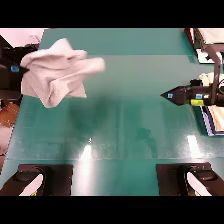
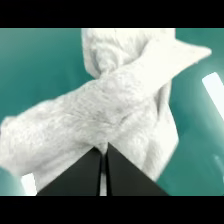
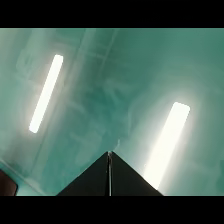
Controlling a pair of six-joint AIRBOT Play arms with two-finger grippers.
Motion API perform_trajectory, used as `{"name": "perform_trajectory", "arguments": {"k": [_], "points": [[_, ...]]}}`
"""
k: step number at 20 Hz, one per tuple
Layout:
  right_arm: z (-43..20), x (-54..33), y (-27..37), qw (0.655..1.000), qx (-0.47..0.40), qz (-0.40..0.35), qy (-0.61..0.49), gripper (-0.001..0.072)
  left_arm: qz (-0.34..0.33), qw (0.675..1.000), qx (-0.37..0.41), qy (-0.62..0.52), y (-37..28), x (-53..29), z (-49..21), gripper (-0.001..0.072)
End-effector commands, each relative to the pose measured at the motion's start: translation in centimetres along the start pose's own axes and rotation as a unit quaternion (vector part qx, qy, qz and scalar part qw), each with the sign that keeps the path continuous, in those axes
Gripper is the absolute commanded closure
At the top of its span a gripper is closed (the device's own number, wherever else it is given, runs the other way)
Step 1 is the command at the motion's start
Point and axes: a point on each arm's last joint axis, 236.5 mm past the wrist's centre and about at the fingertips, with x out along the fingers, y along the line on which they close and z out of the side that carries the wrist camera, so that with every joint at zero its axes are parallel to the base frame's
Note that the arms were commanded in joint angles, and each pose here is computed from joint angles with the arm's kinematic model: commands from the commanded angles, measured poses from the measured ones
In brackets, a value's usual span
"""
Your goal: Fold the shirts.
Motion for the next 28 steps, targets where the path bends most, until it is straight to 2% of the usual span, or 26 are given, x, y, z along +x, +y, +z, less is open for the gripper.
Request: {"name": "perform_trajectory", "arguments": {"k": [1, 6, 10, 11, 12, 13, 17, 20, 22, 25, 28], "points": [[3.6, -1.7, 1.3, 0.998, -0.024, -0.003, -0.059, 0.0698, -0.091, 0.994, 0.048, -0.024, -4.6, 1.1, 2.9, 0.0687], [7.2, -4.7, 3.8, 0.991, -0.060, 0.000, -0.118, 0.0698, -0.200, 0.967, 0.066, 0.145, -9.4, 14.4, -2.7, 0.0685], [8.0, -5.6, 4.7, 0.989, -0.071, 0.001, -0.131, 0.0698, -0.243, 0.925, 0.058, 0.287, -11.3, 21.4, -10.0, 0.0683], [8.0, -5.6, 4.6, 0.989, -0.071, 0.000, -0.130, 0.0698, -0.241, 0.921, 0.051, 0.301, -11.0, 22.5, -10.8, 0.0511], [7.9, -5.6, 4.5, 0.989, -0.072, -0.001, -0.127, 0.0698, -0.233, 0.922, 0.046, 0.304, -10.3, 23.1, -11.0, 0.0185], [7.8, -5.6, 4.5, 0.989, -0.072, -0.001, -0.127, 0.0698, -0.219, 0.926, 0.027, 0.306, -9.2, 23.3, -10.9, 0.0159], [7.8, -5.6, 4.5, 0.989, -0.072, -0.001, -0.127, 0.0697, -0.187, 0.924, -0.037, 0.331, -5.0, 20.9, -11.6, 0.0166], [7.9, -5.5, 4.5, 0.989, -0.072, -0.001, -0.127, 0.0697, -0.162, 0.927, -0.104, 0.322, -4.4, 22.4, -14.9, 0.0165], [7.9, -5.4, 4.4, 0.990, -0.071, -0.001, -0.126, 0.0698, -0.180, 0.919, -0.189, 0.293, -5.9, 24.5, -17.4, 0.0165], [7.8, -5.4, 4.4, 0.990, -0.070, -0.001, -0.125, 0.0697, -0.202, 0.888, -0.314, 0.269, -7.4, 27.1, -21.4, 0.0164], [7.8, -5.4, 4.3, 0.990, -0.070, -0.002, -0.125, 0.0698, -0.200, 0.884, -0.353, 0.230, -7.4, 28.9, -23.3, 0.0164]]}}
